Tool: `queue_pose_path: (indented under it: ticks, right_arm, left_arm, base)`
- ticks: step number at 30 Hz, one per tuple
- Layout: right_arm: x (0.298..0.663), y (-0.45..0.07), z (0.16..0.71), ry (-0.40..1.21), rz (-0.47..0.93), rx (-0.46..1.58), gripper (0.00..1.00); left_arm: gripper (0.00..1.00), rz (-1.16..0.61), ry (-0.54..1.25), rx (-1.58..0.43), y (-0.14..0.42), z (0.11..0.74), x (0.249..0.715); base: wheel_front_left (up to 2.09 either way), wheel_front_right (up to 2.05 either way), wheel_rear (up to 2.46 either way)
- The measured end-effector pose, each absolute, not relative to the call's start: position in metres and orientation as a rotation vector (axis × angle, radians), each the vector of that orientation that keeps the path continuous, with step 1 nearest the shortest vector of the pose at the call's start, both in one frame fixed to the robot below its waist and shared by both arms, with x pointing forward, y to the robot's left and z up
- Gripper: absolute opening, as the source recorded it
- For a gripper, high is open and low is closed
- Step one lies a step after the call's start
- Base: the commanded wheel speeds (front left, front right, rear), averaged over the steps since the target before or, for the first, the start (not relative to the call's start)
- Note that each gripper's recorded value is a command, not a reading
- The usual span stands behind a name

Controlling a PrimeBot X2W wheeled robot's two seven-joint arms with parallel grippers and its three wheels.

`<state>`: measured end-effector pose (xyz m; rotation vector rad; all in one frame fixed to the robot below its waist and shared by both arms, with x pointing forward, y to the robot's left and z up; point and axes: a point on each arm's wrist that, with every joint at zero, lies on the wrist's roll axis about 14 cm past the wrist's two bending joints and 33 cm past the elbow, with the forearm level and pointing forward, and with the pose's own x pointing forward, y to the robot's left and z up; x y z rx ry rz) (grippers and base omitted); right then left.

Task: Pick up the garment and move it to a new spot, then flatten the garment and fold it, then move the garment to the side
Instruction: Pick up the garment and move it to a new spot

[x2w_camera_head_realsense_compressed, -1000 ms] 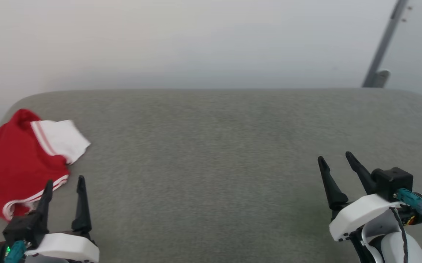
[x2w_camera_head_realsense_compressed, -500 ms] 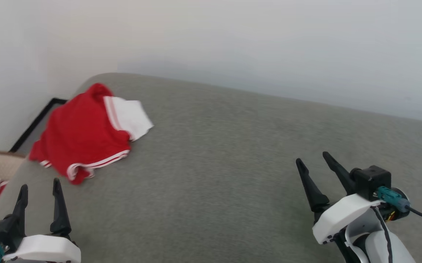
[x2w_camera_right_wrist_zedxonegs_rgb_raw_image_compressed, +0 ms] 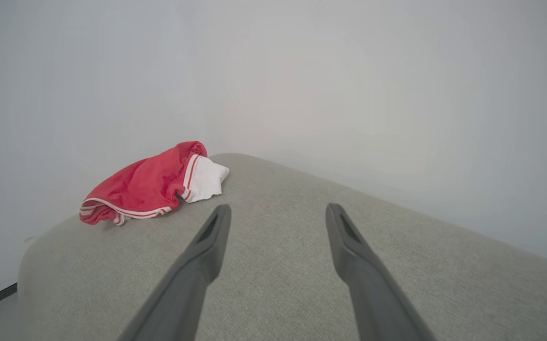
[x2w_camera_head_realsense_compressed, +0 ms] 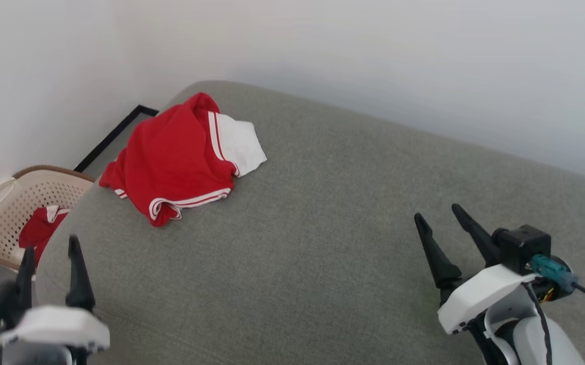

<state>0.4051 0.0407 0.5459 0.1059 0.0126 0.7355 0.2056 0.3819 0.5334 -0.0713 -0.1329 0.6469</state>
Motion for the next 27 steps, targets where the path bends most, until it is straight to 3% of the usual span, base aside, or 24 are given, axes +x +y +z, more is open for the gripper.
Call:
queue_pose_path:
  ticks: [17, 22, 27]
  right_arm:
    - [0.460, 0.002, 0.535, 0.024, 0.651, 0.078, 1.00]
    - [0.484, -0.025, 0.519, 0.050, 0.592, 0.067, 1.00]
    - [0.500, -0.040, 0.500, 0.084, 0.557, 0.066, 1.00]
  left_arm:
    - [1.00, 0.505, -0.078, -0.021, 0.416, 0.566, 0.357]
    - [1.00, 0.462, 0.042, -0.043, 0.417, 0.538, 0.423]
    - [1.00, 0.465, 0.212, -0.065, 0.421, 0.491, 0.459]
  base:
    - [0.00, 0.00, 0.00]
    - [0.00, 0.00, 0.00]
    - [0.00, 0.00, 0.00]
